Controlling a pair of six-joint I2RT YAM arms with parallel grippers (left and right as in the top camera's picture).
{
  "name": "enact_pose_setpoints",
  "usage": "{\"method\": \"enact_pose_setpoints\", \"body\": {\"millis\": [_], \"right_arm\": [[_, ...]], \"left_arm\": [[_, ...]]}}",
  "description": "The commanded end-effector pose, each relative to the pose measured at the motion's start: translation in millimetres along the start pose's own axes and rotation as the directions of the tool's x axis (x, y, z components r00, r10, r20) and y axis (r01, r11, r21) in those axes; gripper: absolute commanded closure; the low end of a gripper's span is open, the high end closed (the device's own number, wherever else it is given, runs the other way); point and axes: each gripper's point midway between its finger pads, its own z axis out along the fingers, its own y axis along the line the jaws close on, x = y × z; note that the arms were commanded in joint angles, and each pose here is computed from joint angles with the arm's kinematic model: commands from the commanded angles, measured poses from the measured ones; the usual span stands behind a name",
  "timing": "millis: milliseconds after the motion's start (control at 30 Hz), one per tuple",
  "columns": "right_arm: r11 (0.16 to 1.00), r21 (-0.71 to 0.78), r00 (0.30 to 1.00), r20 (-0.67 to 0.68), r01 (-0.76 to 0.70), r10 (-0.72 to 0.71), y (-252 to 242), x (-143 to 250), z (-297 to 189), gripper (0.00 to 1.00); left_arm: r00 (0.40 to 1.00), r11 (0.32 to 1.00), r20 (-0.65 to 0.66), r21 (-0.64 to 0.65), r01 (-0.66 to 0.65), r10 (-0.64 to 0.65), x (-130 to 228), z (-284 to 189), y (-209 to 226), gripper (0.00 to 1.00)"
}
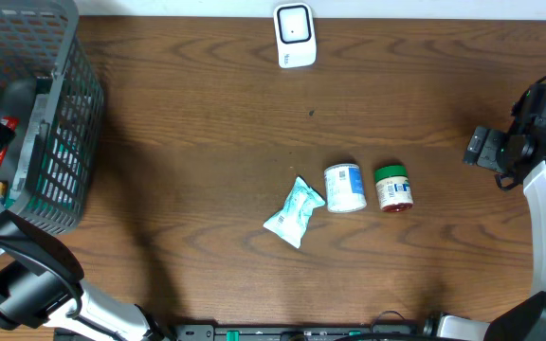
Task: Scan the item barcode
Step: 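Grasp the white-and-green glove packet in the basket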
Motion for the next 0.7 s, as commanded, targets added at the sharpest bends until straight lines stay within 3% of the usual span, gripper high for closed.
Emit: {"method": "enact_pose_setpoints", "body": {"millis": [0, 667], "right_arm": [[1.0, 0.009, 1.0, 0.015, 0.0, 0.0, -3.1, -4.5, -3.9, 0.01], [1.0, 0.009, 1.0, 0.015, 0.0, 0.0, -3.1, -4.5, -3.9, 0.01]], "left_arm": [[1.0, 1.0, -0.021, -0.018, -0.003, 0.003, 6.5, 7.3, 3.0, 0.25], [1.0, 0.996, 0.001, -0.093, -0.006, 0.006, 20.1, 43.8, 15.2, 0.24]]}}
